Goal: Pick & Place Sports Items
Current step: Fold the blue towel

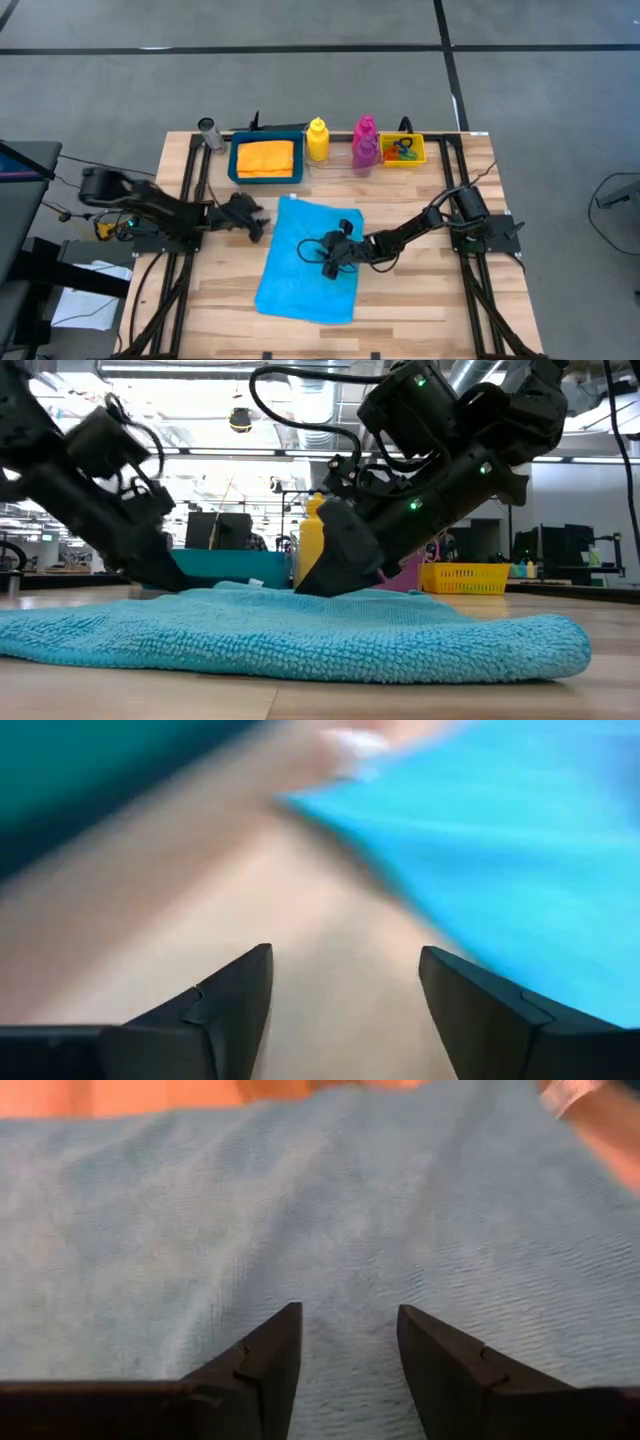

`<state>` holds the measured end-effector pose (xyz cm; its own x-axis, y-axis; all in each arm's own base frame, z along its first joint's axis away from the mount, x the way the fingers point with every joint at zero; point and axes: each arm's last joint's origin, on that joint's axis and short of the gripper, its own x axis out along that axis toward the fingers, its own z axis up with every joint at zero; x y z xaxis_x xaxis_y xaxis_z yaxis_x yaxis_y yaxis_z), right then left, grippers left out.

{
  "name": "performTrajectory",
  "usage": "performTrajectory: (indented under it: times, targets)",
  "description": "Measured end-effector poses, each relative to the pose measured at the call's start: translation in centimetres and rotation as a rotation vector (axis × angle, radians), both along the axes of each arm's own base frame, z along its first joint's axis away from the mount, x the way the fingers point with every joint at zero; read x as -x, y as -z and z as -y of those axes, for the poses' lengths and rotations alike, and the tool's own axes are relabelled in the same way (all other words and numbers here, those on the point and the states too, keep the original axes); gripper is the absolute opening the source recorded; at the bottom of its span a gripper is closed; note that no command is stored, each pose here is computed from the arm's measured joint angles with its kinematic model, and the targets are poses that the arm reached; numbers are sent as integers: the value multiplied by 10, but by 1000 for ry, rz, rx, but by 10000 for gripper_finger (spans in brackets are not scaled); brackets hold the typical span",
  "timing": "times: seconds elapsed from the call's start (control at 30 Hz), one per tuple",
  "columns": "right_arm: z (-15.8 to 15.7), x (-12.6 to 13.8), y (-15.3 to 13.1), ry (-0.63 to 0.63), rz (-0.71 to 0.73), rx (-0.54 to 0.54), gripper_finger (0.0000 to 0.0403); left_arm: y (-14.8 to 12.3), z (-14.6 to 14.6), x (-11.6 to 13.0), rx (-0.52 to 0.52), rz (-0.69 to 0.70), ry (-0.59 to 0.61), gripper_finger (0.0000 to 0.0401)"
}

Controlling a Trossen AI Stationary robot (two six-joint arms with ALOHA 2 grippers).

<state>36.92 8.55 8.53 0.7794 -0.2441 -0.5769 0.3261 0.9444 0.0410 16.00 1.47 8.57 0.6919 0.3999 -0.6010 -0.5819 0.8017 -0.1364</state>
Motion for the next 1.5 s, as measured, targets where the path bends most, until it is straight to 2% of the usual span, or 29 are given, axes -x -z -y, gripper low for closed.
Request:
performTrajectory:
  times: [0.07,0.2,0.33,0.47,0.6,0.73,0.83,0.97,1.1,1.23,1.5]
  targets:
    - [-2,0,-5,16,19,21,159,-14,3,0,11,87,83,250]
    - [-8,1,-15,8,49,50,159,-52,8,0,35,349,232,243]
    - [-8,1,-23,2,69,52,159,-74,23,7,117,510,478,231]
    - [-8,1,-24,-15,67,38,159,-67,45,13,253,436,592,214]
    - [-9,1,-24,-30,58,30,159,-55,71,15,284,342,619,196]
    - [-9,1,-24,-30,60,29,159,-50,99,12,219,359,654,180]
    - [-9,1,-24,-29,58,30,159,-50,121,2,122,334,726,170]
    - [-9,1,-24,-30,58,30,159,-44,145,-20,-25,234,821,160]
    - [-9,2,-23,-36,49,27,159,-29,154,-35,-80,108,831,146]
    - [-10,2,-23,-50,47,16,159,-16,156,-37,8,9,844,116]
    - [-9,2,-22,-51,41,17,159,-9,167,-26,337,-102,883,25]
